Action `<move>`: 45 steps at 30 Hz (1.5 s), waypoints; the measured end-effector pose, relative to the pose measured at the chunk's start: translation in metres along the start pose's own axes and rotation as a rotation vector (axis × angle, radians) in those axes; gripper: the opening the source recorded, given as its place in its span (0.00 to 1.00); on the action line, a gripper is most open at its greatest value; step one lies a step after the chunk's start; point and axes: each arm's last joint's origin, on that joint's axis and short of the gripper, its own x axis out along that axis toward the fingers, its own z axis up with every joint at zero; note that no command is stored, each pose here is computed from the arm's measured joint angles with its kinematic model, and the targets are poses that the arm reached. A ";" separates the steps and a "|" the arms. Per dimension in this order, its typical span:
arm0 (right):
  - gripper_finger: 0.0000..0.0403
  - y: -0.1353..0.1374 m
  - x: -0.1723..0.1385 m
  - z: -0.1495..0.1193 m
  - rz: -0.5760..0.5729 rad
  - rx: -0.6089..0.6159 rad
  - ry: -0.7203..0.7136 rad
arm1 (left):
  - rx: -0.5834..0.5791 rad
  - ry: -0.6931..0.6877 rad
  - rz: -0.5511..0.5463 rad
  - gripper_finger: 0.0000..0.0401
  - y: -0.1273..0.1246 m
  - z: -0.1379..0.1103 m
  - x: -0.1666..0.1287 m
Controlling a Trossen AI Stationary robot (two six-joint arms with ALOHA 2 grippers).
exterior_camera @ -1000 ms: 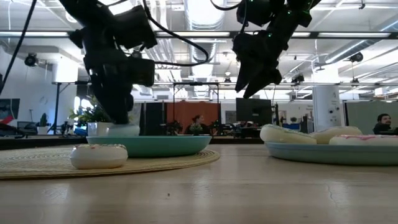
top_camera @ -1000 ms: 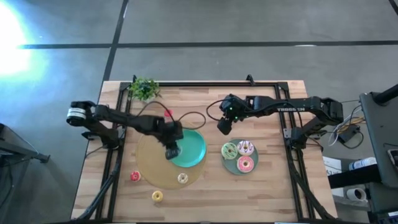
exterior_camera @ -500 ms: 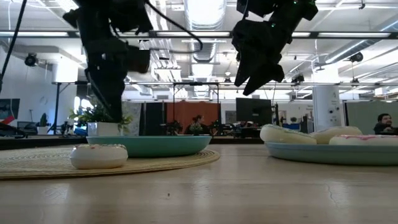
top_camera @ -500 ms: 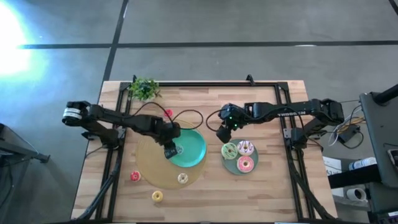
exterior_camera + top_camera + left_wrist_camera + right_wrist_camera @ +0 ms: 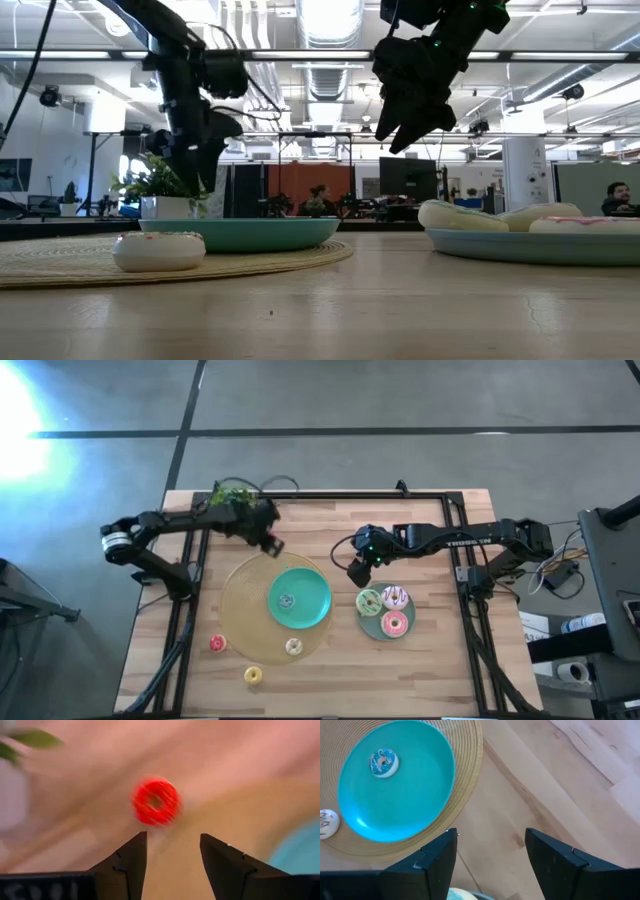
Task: Pick & Place donuts
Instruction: Put the small red donut on the left plate
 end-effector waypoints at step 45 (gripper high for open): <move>0.56 -0.011 0.002 0.004 -0.067 -0.030 -0.023 | 0.115 -0.109 -0.311 0.00 -0.056 0.016 -0.025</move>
